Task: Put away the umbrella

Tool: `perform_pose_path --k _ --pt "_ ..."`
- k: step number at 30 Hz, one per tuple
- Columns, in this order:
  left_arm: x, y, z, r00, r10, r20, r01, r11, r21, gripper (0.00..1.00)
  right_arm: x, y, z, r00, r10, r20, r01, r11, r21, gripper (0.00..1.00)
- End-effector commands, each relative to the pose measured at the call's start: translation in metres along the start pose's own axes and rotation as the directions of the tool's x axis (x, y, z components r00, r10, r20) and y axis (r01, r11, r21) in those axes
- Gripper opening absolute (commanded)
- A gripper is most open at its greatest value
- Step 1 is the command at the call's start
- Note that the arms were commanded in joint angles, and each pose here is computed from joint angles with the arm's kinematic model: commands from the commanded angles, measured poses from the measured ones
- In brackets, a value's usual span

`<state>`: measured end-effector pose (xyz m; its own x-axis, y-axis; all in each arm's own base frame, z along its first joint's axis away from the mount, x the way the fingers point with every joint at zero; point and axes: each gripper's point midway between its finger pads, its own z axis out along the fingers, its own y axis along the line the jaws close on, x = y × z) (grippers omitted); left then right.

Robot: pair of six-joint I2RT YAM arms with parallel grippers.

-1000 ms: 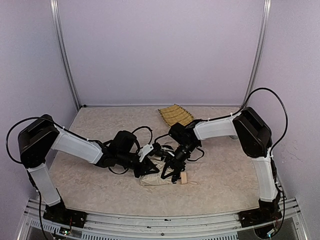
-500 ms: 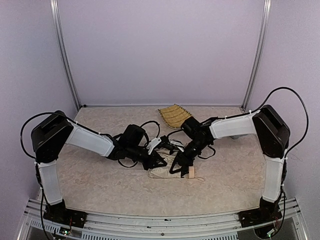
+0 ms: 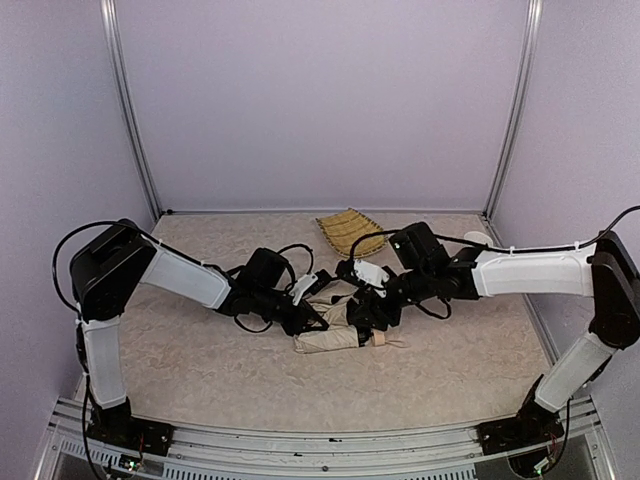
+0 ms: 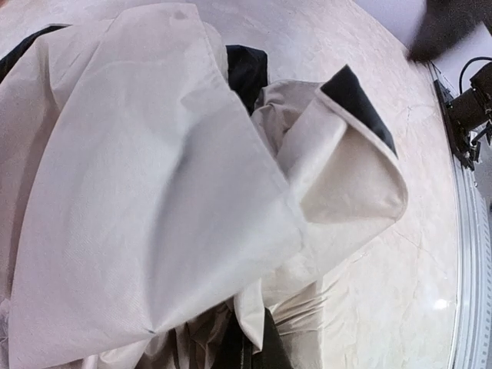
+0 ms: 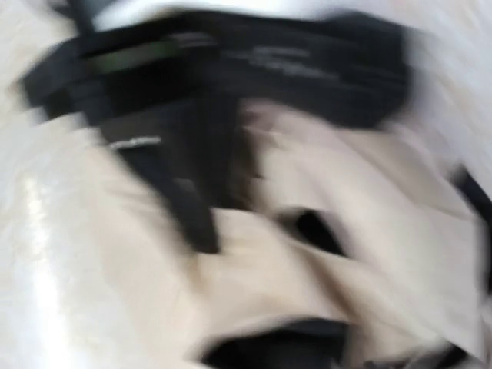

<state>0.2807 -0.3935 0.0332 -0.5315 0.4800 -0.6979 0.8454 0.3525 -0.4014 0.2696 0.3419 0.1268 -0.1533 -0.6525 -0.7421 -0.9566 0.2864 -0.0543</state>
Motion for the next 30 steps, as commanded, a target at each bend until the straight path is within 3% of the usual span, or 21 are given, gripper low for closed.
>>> perform_pose_path --k 1,7,12,16,23,30 --pt "0.108 0.034 0.004 0.934 -0.217 -0.284 0.183 0.973 -0.142 0.00 -0.006 0.052 0.015 0.936 -0.347 0.063 0.348 0.937 -0.010 0.67" --pt "0.107 0.032 0.004 0.935 -0.213 -0.282 0.185 0.975 -0.125 0.00 0.008 0.062 0.048 0.834 -0.550 -0.037 0.551 0.834 0.012 0.82" --pt "0.110 0.030 0.005 0.931 -0.211 -0.299 0.187 0.977 -0.107 0.00 0.022 0.033 0.064 0.798 -0.577 -0.172 0.595 0.800 0.077 0.86" --pt "0.112 0.030 0.004 0.928 -0.209 -0.308 0.189 0.977 -0.093 0.00 0.039 0.013 0.070 0.802 -0.546 -0.243 0.577 0.814 0.075 0.87" --pt "0.115 0.026 0.004 0.926 -0.185 -0.330 0.177 0.983 -0.055 0.00 0.070 -0.001 0.083 0.804 -0.483 -0.346 0.516 0.857 0.002 0.81" --pt "0.104 0.019 0.000 0.940 -0.159 -0.301 0.170 0.985 0.011 0.00 0.121 0.016 0.095 0.794 -0.372 -0.480 0.323 0.928 -0.185 0.67"
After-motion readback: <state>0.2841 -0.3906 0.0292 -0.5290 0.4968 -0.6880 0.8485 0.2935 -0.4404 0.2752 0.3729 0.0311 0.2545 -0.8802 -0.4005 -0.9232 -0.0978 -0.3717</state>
